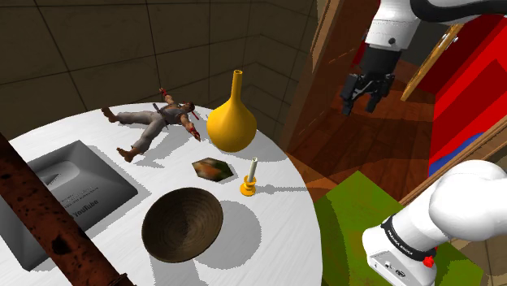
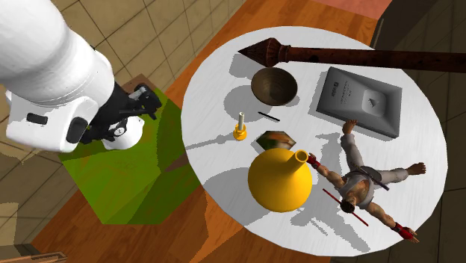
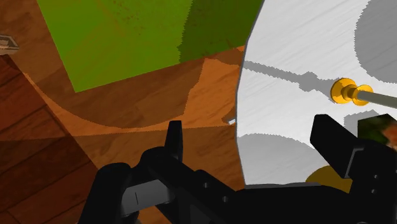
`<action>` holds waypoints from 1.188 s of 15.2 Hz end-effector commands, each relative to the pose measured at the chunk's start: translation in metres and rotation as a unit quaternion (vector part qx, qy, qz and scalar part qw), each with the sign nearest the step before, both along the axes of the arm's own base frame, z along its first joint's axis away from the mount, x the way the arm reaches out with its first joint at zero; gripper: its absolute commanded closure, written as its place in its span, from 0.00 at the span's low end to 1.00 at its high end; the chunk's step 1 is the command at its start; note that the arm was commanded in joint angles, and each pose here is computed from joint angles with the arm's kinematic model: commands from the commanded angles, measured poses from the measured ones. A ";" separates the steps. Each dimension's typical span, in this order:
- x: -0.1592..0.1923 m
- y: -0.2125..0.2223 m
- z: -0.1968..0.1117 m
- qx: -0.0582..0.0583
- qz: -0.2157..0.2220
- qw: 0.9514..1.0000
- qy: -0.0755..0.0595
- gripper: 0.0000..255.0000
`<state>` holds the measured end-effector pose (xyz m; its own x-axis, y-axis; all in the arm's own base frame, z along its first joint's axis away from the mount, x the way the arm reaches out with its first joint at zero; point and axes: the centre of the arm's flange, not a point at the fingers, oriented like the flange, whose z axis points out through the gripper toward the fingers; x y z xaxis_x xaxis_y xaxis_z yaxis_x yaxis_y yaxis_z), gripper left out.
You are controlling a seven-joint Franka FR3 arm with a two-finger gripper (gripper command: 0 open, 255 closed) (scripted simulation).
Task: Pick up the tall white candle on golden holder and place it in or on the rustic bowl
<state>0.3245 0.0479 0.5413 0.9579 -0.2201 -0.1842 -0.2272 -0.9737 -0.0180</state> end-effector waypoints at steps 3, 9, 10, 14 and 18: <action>0.020 0.037 -0.035 0.007 -0.030 0.999 0.020 0.00; 0.051 0.093 -0.082 0.018 -0.073 0.996 0.050 0.00; 0.056 0.102 -0.090 0.019 -0.080 0.995 0.055 0.00; 0.077 0.137 -0.121 0.026 -0.109 0.991 0.075 0.00; 0.100 0.172 -0.154 0.033 -0.137 0.985 0.095 0.00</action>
